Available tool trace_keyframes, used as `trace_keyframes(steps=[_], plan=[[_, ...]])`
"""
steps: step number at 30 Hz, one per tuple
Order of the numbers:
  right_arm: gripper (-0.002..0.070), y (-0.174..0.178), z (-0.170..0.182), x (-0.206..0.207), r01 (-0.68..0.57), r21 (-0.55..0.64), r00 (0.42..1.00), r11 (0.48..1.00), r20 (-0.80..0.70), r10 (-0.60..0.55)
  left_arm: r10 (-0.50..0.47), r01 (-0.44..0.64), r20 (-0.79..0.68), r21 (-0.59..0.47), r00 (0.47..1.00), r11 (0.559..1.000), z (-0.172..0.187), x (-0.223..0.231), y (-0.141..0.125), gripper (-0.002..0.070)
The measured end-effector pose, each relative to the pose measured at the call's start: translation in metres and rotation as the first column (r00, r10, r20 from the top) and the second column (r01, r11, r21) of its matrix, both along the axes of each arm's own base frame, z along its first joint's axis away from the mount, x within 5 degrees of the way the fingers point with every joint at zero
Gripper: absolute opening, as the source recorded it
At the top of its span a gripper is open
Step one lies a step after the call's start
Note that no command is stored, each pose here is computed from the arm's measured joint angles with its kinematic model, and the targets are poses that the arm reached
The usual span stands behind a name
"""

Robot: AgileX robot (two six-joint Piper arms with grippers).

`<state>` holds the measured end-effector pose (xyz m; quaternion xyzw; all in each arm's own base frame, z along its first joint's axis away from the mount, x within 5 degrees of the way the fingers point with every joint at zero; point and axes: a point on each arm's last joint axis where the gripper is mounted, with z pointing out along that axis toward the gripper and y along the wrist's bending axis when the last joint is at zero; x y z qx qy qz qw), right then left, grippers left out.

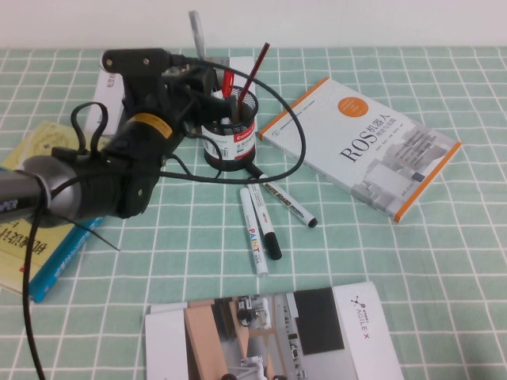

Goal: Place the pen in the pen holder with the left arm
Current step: Place the pen onto the pen holder

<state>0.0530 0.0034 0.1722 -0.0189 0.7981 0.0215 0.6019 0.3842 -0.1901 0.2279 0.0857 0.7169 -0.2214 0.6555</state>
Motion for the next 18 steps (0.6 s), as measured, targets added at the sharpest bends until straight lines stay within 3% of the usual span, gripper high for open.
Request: trace_keyframes(steps=[5,18], plan=[[-0.0020,0.000,0.000,0.000,0.000,0.000,1.000,1.000,0.000,0.000,0.003,0.000,0.073,-0.039,0.997,0.999,0.010,0.000,0.000,0.0046],[-0.0020,0.000,0.000,0.000,0.000,0.000,1.000,1.000,0.000,0.000,0.002,-0.002,0.014,-0.009,1.000,1.000,-0.017,0.006,-0.002,0.0046]])
